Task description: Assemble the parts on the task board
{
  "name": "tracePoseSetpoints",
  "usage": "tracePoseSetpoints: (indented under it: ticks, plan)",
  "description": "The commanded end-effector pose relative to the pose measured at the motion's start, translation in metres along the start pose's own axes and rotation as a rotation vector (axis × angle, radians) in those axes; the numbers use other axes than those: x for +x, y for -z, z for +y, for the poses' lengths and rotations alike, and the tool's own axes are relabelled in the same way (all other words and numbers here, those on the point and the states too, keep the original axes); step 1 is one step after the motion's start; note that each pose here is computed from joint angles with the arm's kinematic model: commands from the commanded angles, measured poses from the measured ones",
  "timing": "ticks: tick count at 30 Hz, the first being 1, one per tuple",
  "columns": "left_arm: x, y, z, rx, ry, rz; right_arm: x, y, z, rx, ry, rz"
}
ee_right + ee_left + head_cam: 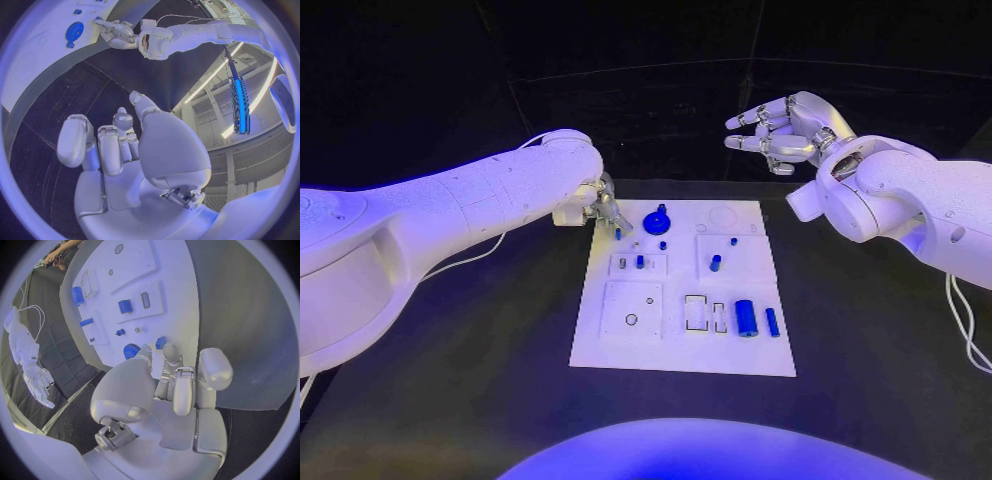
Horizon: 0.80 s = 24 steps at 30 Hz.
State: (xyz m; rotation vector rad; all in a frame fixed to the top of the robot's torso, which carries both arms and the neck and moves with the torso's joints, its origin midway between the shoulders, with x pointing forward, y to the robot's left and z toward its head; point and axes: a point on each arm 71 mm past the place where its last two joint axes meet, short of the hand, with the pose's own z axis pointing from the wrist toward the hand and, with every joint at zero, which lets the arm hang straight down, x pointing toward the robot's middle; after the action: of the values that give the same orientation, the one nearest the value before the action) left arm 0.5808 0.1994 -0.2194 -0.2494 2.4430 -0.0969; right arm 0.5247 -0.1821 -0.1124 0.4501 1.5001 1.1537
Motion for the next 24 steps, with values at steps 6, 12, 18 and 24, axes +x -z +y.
tracePoseSetpoints:
  ticks: [6, 12, 18, 24]
  plan:
    - [-0.0005, -0.0002, 0.0003, 0.0, -0.013, 0.004, 0.0, -0.0007, 0.0018, -0.01, 0.001, 0.006]
    - [-0.0001, -0.0003, 0.0008, -0.008, -0.016, 0.01, 0.0002, -0.0008, 0.0018, -0.01, 0.001, 0.007]
    - [0.0004, -0.0004, 0.0002, -0.004, -0.021, 0.017, 0.0005, -0.0009, 0.002, -0.011, 0.001, 0.008]
    - [0.0003, -0.0005, 0.0001, -0.001, -0.022, 0.018, 0.0005, -0.0009, 0.002, -0.011, 0.001, 0.008]
